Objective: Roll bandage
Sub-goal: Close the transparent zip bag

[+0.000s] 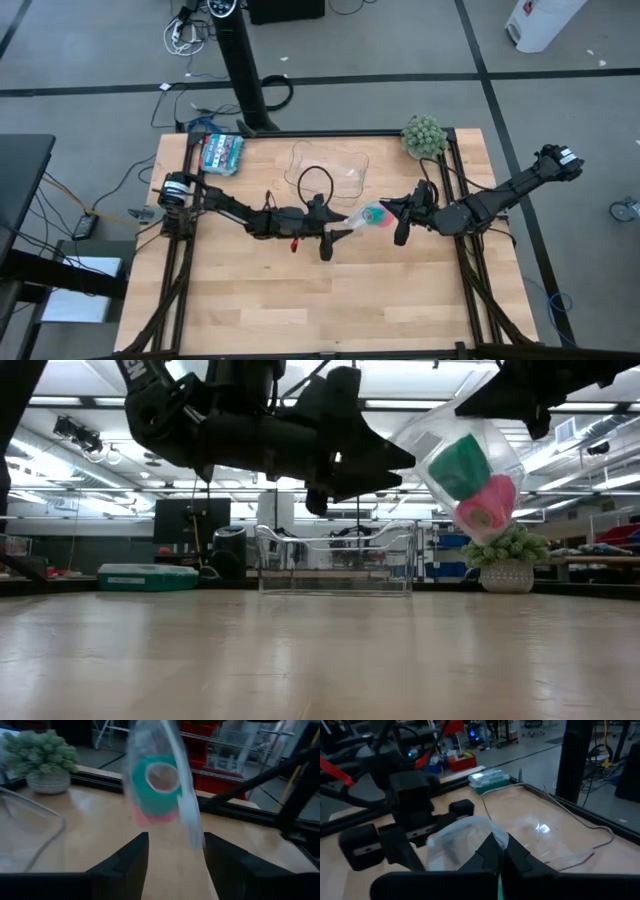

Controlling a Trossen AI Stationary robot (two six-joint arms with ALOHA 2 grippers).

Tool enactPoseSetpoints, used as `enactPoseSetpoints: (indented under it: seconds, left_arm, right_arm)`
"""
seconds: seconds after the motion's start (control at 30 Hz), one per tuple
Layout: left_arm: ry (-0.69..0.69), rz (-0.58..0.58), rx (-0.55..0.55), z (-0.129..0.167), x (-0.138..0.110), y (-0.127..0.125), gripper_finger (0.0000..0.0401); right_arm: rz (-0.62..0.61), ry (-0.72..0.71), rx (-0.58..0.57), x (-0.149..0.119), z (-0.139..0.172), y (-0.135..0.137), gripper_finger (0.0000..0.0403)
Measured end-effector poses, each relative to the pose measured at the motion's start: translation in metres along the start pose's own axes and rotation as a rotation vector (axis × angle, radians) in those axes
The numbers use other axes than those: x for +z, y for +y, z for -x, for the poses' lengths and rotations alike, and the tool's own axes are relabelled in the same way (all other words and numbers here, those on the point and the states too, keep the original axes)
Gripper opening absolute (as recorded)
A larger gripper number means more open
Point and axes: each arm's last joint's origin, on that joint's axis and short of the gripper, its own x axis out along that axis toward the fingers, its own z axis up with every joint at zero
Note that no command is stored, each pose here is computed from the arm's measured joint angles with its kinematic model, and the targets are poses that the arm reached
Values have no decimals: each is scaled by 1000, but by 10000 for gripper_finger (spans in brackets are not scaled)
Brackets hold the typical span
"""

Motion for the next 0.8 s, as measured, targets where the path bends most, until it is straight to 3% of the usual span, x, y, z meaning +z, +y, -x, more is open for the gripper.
enactPoseSetpoints:
  seconds: [0.13, 0.23, 0.33, 0.43, 0.47, 0.63, 0.8]
  left_arm:
    - [-15, -3, 41, -2, 3, 8, 203]
    - [-64, -27, 52, -2, 8, 12, 190]
    - [-86, -96, 57, -2, 11, 11, 136]
    - [-61, -130, 43, -1, 12, 10, 39]
    - [-55, -135, 35, -1, 12, 10, 24]
    - [-39, -150, 37, 3, 21, 9, 22]
    - [35, -170, 17, 14, 40, 7, 22]
  right_arm:
    - [-22, -22, 8, -7, -3, 0, 0]
    - [-30, -20, 6, -13, -3, -1, 0]
    - [-41, -30, 3, -20, -2, -2, 0]
    - [-37, -26, 16, -22, -1, -1, 5]
    - [-37, -26, 21, -22, 0, 0, 9]
    - [-29, -37, 30, -21, 5, 2, 36]
    - [66, -56, 109, -6, 13, 11, 70]
